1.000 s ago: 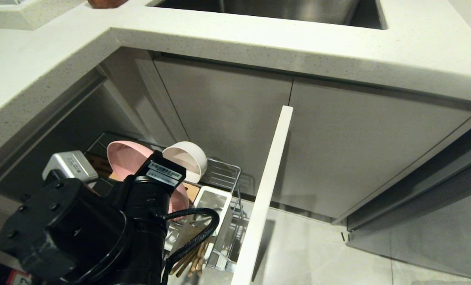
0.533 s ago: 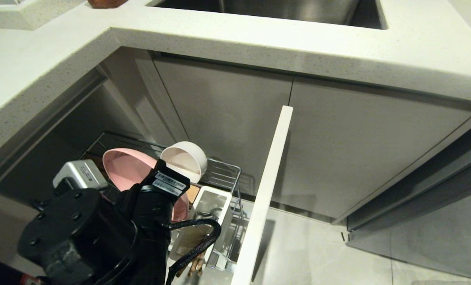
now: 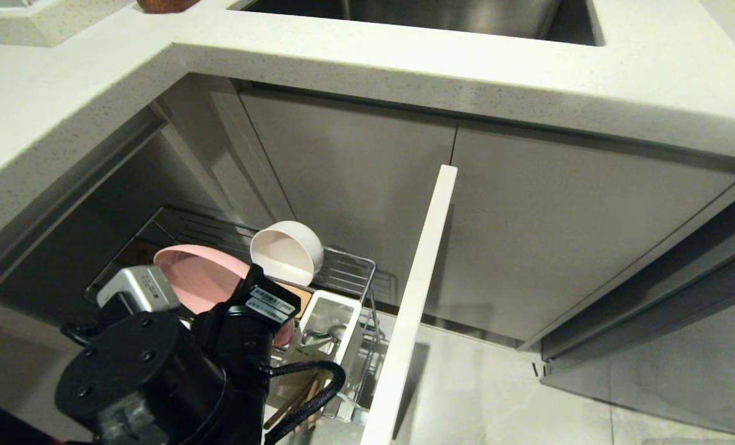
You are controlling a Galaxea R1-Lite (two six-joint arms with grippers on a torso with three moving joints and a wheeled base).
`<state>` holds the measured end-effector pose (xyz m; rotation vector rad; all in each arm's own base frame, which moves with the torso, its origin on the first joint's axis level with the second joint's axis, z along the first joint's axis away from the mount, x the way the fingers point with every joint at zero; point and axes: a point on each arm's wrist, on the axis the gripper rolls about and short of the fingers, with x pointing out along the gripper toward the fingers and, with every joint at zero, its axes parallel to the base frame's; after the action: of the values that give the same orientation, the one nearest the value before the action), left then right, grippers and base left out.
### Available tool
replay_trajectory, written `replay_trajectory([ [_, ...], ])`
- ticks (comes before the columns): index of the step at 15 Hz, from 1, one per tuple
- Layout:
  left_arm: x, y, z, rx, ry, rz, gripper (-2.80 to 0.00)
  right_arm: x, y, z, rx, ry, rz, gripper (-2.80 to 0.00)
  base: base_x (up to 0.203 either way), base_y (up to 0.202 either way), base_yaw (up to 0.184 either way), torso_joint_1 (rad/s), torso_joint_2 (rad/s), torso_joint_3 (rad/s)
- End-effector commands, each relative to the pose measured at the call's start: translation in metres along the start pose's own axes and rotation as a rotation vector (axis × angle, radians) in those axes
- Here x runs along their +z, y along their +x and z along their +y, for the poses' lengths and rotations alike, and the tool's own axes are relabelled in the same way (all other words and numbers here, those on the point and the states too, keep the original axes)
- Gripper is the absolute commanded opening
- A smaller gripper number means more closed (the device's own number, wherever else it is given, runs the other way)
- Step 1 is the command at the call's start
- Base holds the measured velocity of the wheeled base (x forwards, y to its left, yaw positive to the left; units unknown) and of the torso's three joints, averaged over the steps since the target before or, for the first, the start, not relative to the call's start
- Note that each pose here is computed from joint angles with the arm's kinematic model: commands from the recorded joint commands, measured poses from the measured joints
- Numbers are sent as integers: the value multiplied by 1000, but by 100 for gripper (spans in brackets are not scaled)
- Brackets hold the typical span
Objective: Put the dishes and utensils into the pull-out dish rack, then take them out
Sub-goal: Pick up the plate and place it in the cupboard
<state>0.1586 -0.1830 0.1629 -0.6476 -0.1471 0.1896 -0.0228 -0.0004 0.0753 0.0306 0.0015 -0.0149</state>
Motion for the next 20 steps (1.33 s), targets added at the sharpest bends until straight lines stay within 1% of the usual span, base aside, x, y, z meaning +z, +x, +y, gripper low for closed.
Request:
replay_trajectory([
  [1,-3,0,1,8,3,-1,-280,-1,0,0,0,0,3,-280,0,0,0,0,0,0],
  [4,-8,0,4,11,-1,8,-280,0,0,0,0,0,3,-280,0,0,0,0,0,0],
  [11,-17,3,5,12,24,21,-280,-1,0,0,0,0,3,-280,0,0,0,0,0,0],
  [16,-15,11,5,-10,18,26,-280,0,0,0,1,0,2,-280,0,0,0,0,0,0],
  [20,-19,11,10,-3,11,33,-280,0,0,0,1,0,1,-280,0,0,0,0,0,0],
])
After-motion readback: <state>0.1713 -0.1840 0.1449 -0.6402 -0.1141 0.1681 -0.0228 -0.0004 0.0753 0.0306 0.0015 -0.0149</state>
